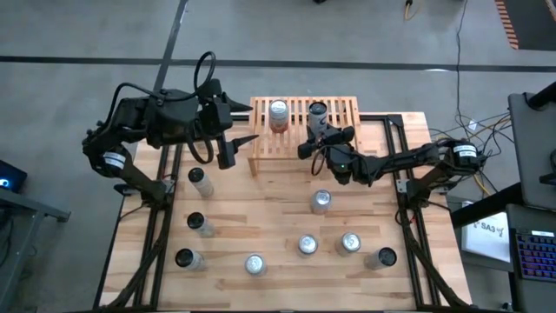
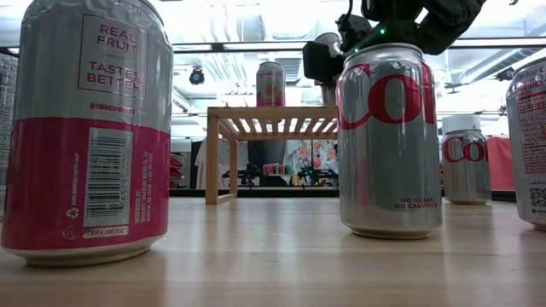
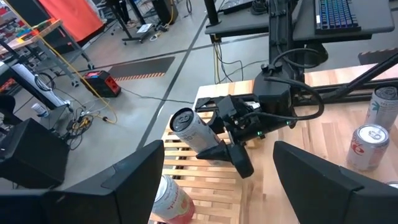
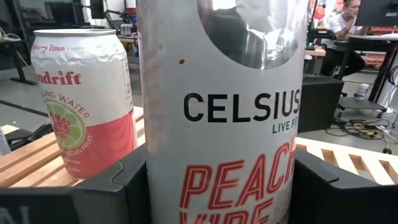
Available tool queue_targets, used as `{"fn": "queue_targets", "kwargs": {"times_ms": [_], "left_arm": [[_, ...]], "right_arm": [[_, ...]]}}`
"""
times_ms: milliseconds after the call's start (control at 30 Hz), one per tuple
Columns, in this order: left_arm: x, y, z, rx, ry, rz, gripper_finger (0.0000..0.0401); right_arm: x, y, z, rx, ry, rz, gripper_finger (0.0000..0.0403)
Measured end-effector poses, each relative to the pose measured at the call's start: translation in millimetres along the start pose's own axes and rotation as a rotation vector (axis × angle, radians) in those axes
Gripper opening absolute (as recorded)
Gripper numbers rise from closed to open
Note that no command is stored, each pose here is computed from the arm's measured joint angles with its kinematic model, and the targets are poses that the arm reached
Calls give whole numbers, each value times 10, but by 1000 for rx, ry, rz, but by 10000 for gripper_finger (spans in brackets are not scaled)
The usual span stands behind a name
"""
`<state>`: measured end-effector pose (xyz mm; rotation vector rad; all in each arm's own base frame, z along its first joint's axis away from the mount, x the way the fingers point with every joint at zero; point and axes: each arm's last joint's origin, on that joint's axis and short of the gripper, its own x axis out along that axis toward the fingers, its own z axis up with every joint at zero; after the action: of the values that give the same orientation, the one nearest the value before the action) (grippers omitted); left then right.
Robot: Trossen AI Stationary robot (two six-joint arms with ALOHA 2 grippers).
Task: Place canned beverage on shelf
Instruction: Put the center white soda can on the shelf
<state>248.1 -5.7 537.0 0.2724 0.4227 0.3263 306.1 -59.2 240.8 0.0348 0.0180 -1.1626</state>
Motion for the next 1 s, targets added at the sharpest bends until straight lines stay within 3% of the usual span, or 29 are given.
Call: {"fn": "queue_targets", "kwargs": {"times_ms": [1000], "left_arm": [[115,-50,-27,15,35,-3,286]], "right_arm": [[-2,-5,-58,-57,34,0,281]]}}
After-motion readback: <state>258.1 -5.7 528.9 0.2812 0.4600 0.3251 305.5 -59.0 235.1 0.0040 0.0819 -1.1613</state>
